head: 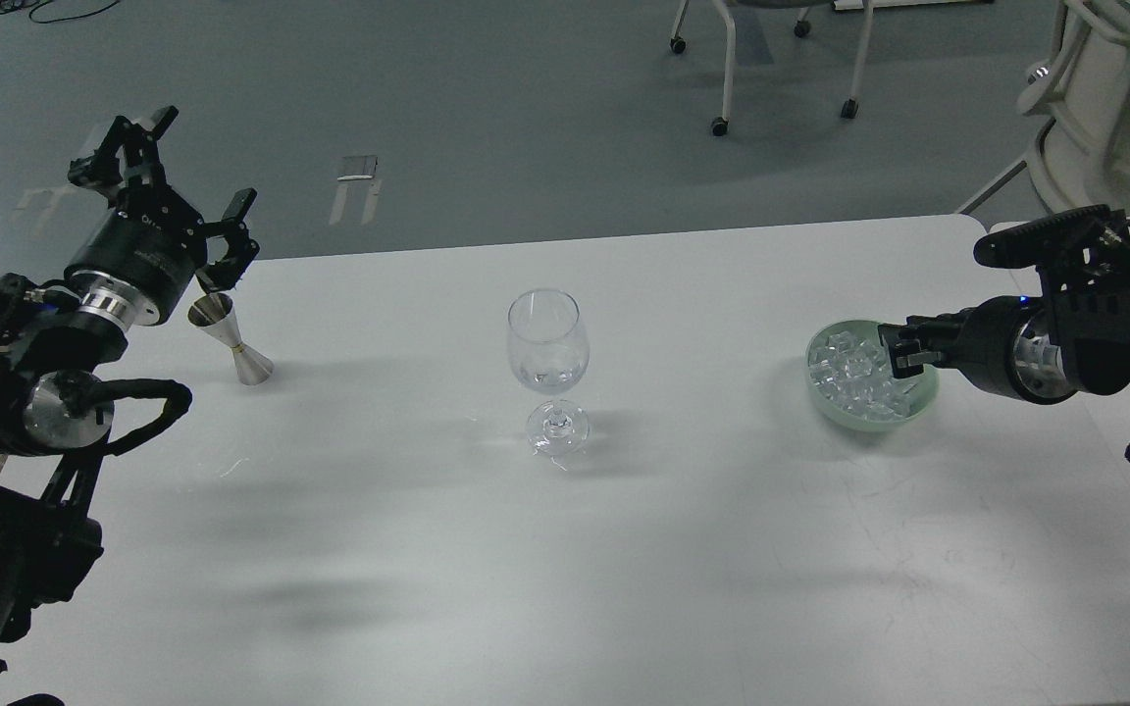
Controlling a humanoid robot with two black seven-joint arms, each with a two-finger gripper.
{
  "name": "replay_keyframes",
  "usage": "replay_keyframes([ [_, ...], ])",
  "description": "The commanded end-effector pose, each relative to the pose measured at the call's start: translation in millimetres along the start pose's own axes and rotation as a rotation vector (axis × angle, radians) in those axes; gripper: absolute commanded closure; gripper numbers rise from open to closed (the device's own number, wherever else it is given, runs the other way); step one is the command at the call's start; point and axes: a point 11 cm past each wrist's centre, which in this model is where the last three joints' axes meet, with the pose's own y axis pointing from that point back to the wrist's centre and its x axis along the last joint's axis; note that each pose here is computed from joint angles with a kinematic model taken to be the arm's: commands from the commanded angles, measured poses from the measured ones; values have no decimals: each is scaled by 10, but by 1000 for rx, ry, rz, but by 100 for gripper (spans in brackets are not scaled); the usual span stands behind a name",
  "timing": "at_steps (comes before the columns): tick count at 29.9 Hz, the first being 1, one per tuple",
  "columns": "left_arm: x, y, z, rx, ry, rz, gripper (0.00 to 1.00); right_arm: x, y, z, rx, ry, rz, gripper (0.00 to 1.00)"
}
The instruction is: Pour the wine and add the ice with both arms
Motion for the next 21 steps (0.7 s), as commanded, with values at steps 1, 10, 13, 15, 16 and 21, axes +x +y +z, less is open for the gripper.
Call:
replay_keyframes([
  [1, 0, 0, 1, -1, 0, 0, 1, -43, -115, 44, -14, -30, -17, 53],
  [10, 2, 4, 11, -14, 2, -1, 1, -253, -306, -131, 20, -58, -64, 45],
  [13, 29, 8, 5, -18, 7, 7, 1, -255, -312, -132, 14, -60, -65, 46],
  [15, 29, 8, 5, -19, 9, 7, 1, -263, -312, -120, 12, -61, -67, 47],
  [16, 29, 8, 5, -19, 9, 7, 1, -282, -317, -113, 8, -60, -71, 47],
  [21, 22, 6, -2, -19, 10, 6, 1, -326, -333, -57, -7, -69, -82, 47],
])
